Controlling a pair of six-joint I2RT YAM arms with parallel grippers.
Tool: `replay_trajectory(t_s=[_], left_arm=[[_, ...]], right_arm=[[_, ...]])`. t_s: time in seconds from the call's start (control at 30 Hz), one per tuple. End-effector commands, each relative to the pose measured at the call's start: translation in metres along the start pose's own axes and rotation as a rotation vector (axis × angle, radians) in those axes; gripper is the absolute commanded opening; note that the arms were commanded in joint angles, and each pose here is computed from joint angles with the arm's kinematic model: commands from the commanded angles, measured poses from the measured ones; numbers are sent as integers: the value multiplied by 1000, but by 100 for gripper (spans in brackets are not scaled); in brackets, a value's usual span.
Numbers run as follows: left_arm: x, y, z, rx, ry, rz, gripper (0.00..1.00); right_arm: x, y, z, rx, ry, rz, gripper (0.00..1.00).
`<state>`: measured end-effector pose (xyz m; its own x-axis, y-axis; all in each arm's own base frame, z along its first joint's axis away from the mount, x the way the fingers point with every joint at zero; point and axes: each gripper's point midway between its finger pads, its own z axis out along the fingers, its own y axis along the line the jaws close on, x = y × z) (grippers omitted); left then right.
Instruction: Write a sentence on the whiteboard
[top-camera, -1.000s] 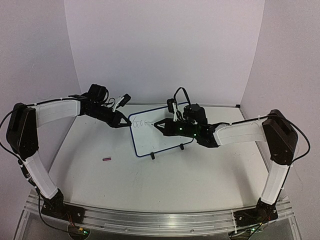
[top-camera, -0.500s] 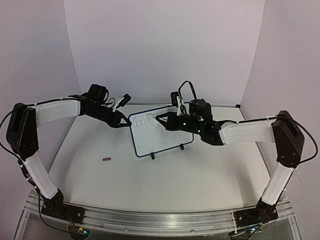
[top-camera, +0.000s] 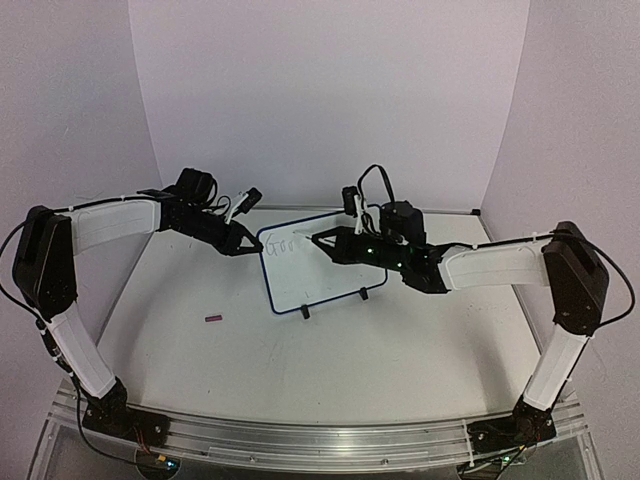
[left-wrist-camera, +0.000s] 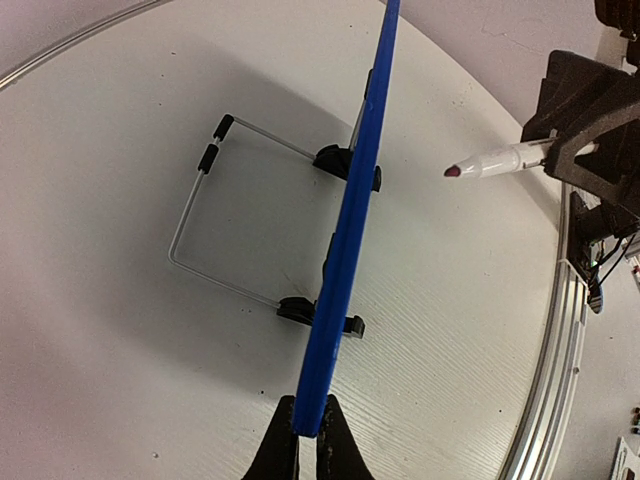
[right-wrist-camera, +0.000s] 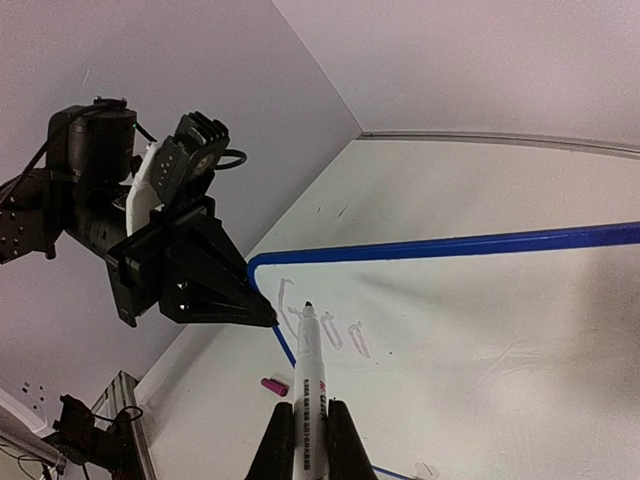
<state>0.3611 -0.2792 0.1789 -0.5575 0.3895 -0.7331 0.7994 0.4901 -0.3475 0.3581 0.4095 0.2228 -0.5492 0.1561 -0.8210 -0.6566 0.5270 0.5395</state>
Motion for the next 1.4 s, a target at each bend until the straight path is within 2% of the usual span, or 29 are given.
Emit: replay_trajectory(t_s=[0.0,0.9,1.37], left_arm=[[17,7,12,-35,80,7,0],[18,7,12,-40,87,11,0],[19,8,13,-41,90,11,0]], right_arm=[[5,-11,5,7,3,18,0],[11,-31,12,38,18,42,0],[35,-40,11,48,87,56,0]])
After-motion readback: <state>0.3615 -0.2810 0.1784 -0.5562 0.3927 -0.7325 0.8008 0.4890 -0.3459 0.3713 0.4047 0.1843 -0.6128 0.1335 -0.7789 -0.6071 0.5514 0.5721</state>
